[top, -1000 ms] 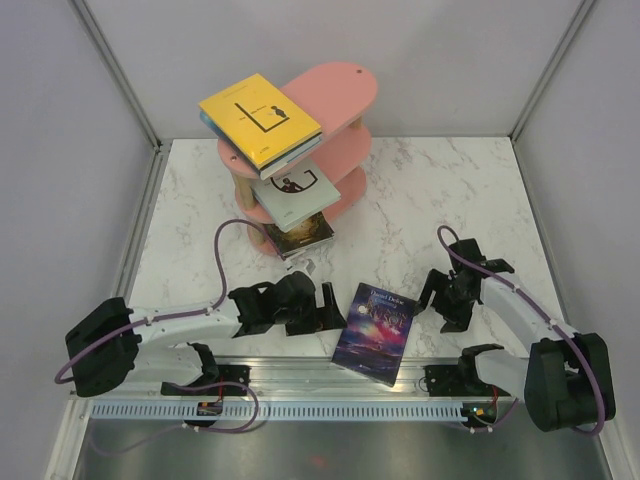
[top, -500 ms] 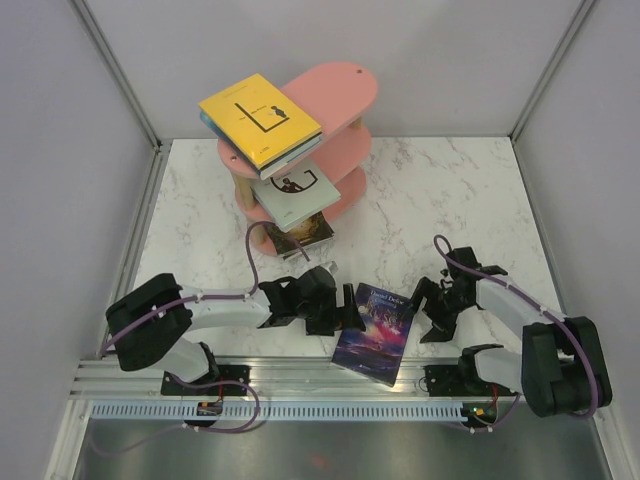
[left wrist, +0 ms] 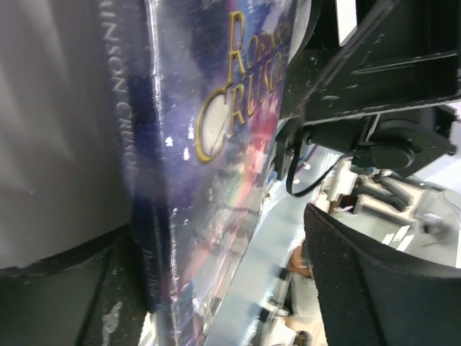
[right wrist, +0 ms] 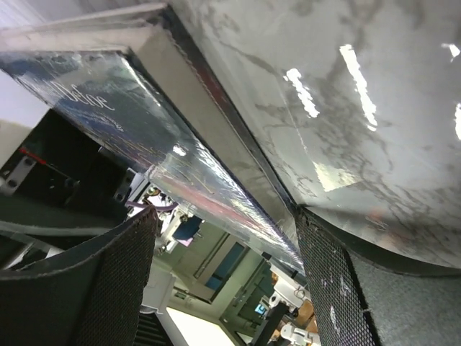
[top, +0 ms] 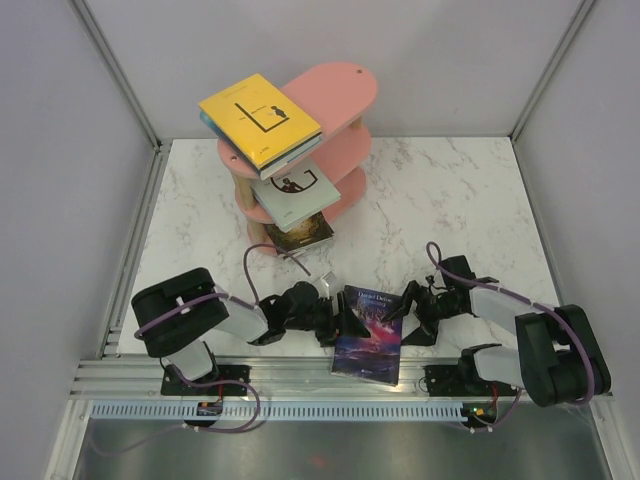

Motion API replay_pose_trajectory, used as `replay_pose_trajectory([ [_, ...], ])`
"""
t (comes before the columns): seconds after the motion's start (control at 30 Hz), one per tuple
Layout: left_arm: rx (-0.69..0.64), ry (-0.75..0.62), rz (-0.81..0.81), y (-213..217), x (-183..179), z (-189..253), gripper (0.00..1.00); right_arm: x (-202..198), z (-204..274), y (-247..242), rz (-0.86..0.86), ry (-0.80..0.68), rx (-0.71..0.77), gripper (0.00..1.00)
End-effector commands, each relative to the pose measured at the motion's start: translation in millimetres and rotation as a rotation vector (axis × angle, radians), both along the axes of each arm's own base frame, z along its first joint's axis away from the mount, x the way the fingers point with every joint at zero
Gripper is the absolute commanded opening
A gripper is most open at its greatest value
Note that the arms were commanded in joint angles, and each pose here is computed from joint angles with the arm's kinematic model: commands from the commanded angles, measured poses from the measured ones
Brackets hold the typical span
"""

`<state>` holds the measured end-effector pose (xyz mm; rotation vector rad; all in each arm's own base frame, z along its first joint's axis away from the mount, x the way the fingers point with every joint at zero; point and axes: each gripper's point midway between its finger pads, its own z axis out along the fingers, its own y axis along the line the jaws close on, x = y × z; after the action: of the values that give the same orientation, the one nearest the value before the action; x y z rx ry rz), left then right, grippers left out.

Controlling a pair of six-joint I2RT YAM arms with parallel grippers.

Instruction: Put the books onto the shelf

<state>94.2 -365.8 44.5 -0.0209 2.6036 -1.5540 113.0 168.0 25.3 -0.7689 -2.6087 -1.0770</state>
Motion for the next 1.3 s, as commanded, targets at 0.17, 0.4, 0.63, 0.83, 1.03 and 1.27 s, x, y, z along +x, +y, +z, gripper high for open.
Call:
replay_pose_trajectory([
  [0.17,-0.165,0.012,0.004,-7,-8,33,0.33,3,-35,-19,0.027,-0.084,-0.157,0.82],
  [0.4,-0.235,-0.034,0.050,-20,-1,63,0.02,27,6,0,-0.010,-0.215,-0.023,0.83],
  [0.63,-0.185,-0.040,0.198,-2,13,74,0.02,43,36,8,0.025,-0.265,0.000,0.82],
  [0.83,-0.087,-0.070,0.352,36,25,92,0.02,57,54,21,-0.035,-0.276,0.078,0.85],
  [1.03,0.002,-0.097,0.437,72,27,113,0.02,77,144,77,-0.193,-0.341,0.480,0.95],
  [1.27,-0.034,-0.098,0.465,85,24,131,0.02,77,184,67,-0.033,-0.531,0.220,0.98],
])
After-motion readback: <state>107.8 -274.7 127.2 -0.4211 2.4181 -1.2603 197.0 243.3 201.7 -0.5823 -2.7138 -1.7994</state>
